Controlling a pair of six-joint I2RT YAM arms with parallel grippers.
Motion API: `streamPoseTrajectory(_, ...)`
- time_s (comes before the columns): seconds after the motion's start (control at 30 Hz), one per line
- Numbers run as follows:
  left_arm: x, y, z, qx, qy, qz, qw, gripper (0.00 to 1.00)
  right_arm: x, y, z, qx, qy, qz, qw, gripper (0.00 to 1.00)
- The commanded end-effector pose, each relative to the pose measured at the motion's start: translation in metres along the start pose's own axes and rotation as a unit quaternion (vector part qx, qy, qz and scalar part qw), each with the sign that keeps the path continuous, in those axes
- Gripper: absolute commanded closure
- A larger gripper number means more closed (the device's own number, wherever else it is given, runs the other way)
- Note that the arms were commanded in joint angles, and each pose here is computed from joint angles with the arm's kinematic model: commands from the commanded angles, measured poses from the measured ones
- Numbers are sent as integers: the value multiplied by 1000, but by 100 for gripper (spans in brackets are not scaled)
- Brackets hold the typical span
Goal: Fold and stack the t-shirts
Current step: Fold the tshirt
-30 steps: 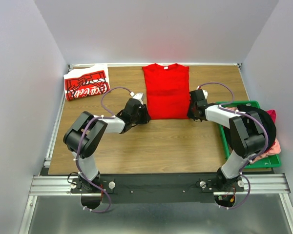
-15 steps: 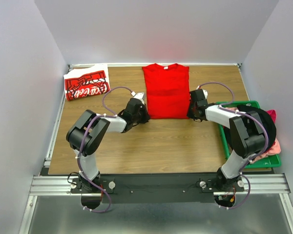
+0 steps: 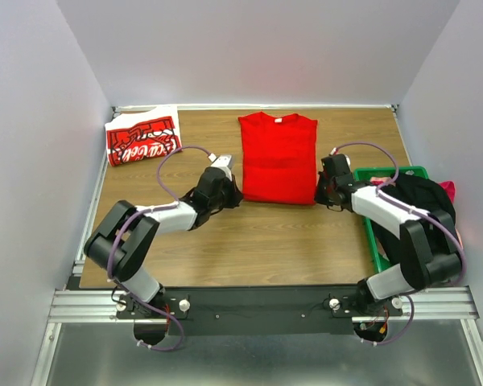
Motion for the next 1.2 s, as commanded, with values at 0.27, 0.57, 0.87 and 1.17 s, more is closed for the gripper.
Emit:
streamPoseTrajectory(0.27, -16, -26, 71, -26, -17, 1, 1000, 100, -27, -6, 80, 24, 37, 14, 999, 99)
streamPoseTrajectory(0.57, -4, -46, 148, -64, -84, 35, 994, 100, -32, 6, 154, 63, 10, 5, 998, 100)
streamPoseTrajectory(0.87, 4, -50, 169, -72, -115, 43, 990, 100, -11, 13, 175, 66, -64, -7, 996, 100)
streamPoseTrajectory(1.17, 16, -56, 139, -69, -138, 22, 988, 100, 26, 40, 153, 47, -172, -21, 984, 100)
Point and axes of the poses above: each gripper's point midway between its finger pads, its own z axis back along the fingers, its own y axis along the line the jaws close on, x = y × z, the point moved 10 cm from there along z, back along the fingers, and after that the axes turned 8 degrees about -z, right-handed, at the moved point
